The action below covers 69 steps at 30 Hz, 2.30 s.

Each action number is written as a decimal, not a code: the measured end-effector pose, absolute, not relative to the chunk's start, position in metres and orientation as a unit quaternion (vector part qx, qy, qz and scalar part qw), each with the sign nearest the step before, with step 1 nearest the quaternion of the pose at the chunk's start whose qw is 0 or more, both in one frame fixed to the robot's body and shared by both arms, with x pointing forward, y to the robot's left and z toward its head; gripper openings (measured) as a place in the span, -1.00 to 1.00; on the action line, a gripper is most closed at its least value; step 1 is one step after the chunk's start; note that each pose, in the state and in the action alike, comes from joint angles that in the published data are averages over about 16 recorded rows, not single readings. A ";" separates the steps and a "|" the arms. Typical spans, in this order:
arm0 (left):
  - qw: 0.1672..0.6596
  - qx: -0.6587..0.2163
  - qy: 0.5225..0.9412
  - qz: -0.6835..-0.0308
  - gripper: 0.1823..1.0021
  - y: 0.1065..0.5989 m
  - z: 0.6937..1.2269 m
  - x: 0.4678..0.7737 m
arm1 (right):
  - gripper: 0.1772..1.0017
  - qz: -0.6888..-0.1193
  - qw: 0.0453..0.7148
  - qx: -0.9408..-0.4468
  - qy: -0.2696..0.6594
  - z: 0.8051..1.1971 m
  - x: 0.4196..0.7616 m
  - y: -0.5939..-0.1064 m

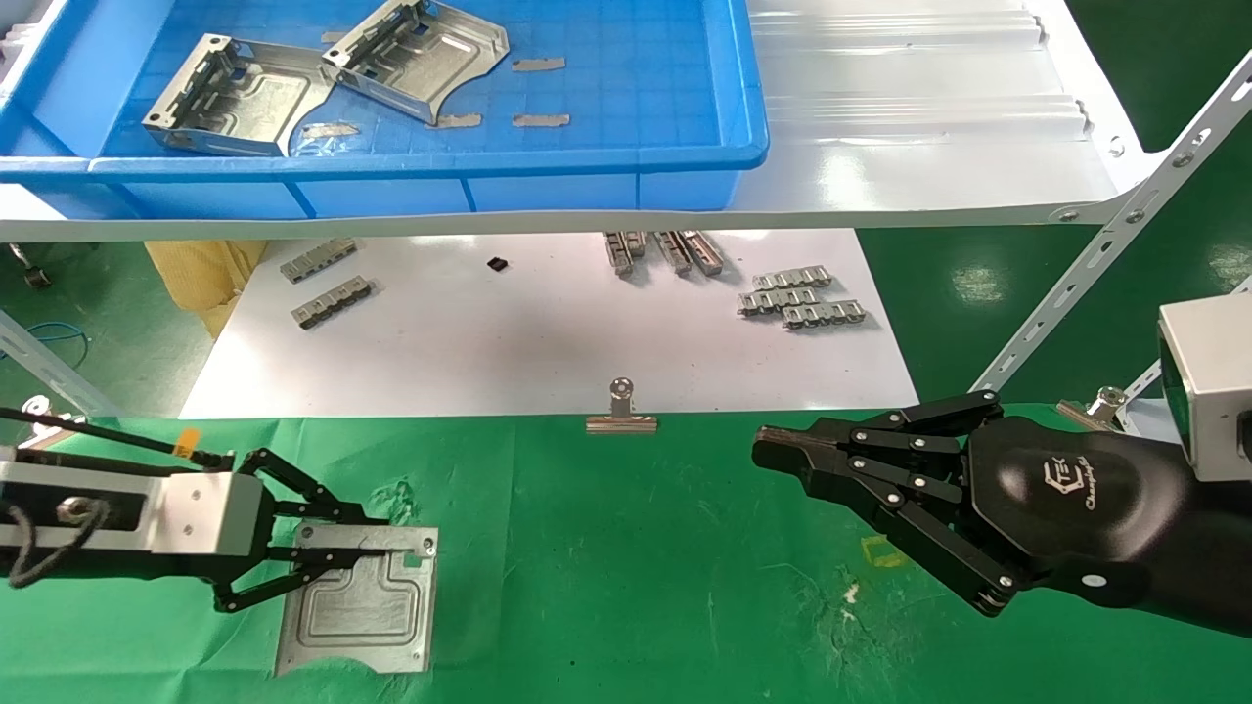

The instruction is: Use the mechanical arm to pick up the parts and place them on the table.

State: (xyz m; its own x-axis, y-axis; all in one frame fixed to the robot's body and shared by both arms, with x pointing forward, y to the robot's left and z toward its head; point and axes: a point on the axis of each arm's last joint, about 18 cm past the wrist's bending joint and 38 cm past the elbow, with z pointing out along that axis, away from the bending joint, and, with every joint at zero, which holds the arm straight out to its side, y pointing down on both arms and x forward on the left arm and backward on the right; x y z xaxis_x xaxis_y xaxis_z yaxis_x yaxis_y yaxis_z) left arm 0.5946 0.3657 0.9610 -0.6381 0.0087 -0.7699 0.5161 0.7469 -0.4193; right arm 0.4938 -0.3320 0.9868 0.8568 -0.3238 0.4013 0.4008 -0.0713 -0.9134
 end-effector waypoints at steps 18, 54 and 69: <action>0.409 0.129 0.859 -0.278 -0.78 0.371 0.937 0.613 | -0.97 -0.266 0.681 -0.682 -0.028 0.987 0.494 -0.332; 0.374 0.098 0.819 -0.424 0.10 0.346 0.976 0.575 | -0.96 -0.266 0.681 -0.682 -0.028 0.987 0.494 -0.332; 0.342 0.096 0.790 -0.500 0.78 0.324 0.979 0.554 | -0.81 -0.266 0.681 -0.682 -0.028 0.987 0.494 -0.332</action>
